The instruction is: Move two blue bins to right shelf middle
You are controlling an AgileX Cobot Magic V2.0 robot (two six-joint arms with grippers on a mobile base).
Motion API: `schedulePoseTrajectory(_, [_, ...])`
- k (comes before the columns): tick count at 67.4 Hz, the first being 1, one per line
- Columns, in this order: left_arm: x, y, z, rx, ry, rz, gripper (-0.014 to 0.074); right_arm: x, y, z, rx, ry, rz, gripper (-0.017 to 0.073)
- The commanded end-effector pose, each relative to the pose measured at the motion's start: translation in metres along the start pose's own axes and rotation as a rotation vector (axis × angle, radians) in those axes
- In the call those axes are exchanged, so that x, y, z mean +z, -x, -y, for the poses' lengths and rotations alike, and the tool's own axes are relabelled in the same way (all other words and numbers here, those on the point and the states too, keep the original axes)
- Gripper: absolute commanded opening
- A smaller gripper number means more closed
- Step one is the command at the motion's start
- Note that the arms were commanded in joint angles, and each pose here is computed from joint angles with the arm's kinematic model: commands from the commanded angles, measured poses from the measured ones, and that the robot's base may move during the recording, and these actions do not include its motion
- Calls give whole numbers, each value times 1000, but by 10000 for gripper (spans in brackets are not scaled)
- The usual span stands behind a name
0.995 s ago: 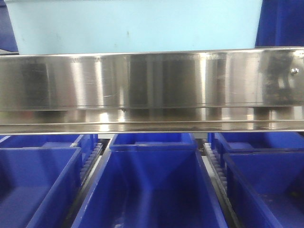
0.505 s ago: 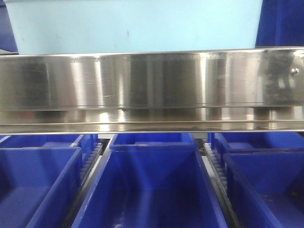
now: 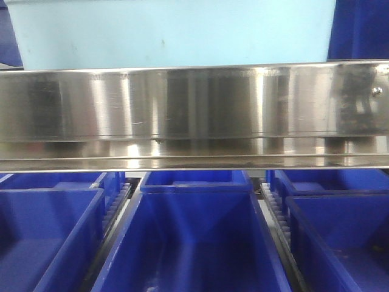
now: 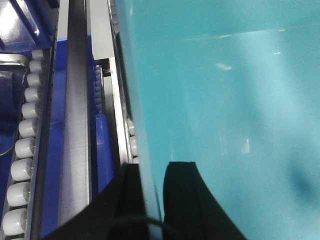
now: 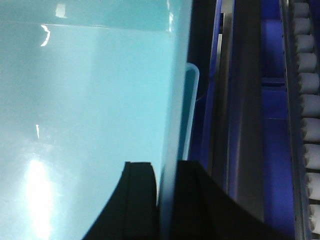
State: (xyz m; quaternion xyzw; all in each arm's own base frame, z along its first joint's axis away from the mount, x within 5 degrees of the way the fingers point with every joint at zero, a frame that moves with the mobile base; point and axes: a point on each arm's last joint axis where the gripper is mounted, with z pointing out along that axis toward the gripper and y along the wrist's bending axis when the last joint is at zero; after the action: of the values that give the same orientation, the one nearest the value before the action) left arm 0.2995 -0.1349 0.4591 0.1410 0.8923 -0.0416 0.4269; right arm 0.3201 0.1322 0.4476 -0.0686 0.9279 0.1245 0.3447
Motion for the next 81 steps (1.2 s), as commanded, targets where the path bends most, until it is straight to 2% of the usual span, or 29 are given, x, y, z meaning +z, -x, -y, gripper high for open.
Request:
schedulePoseTrajectory(1, [-1,0,-1,19,11,-8,-111,-1,0,10,-34,-92,-5,-151])
schedulePoseTrajectory(16, [25,-10,4,21,11,-137,-111,-1,0,11,-37,-100,-3,-151])
schedulePoseTrajectory(33, [25,-10,1,34,38,-138,-109,-1,0,11,-35,-96,-4,-151])
schedulePoseTrajectory(37, [25,-10,1,34,38,-138,-88,-1,0,11,-35,-96,-4,-127])
schedulePoseTrajectory(42, [25,-10,1,34,39,-140,8,-1,0,11,-35,-96,-4,-41])
schedulePoseTrajectory(47, [25,-10,1,34,39,-142,155,-1,0,11,-35,-96,-4,114])
schedulePoseTrajectory(52, [25,-10,1,34,40,-146,385,-1,0,11,-35,-96,-4,302])
schedulePoseTrajectory(59, [24,-11,1,34,42,-156,631,-1,0,11,-35,-96,-4,516])
schedulePoseTrajectory(63, [22,-11,1,32,43,-162,589,-1,0,11,-35,-96,-4,578])
schedulePoseTrajectory(73, [13,-10,-1,30,49,-156,476,-2,0,10,-33,-90,-2,558])
schedulePoseTrajectory(81, [7,-11,-2,28,50,-152,412,-10,-1,6,-17,-45,4,558])
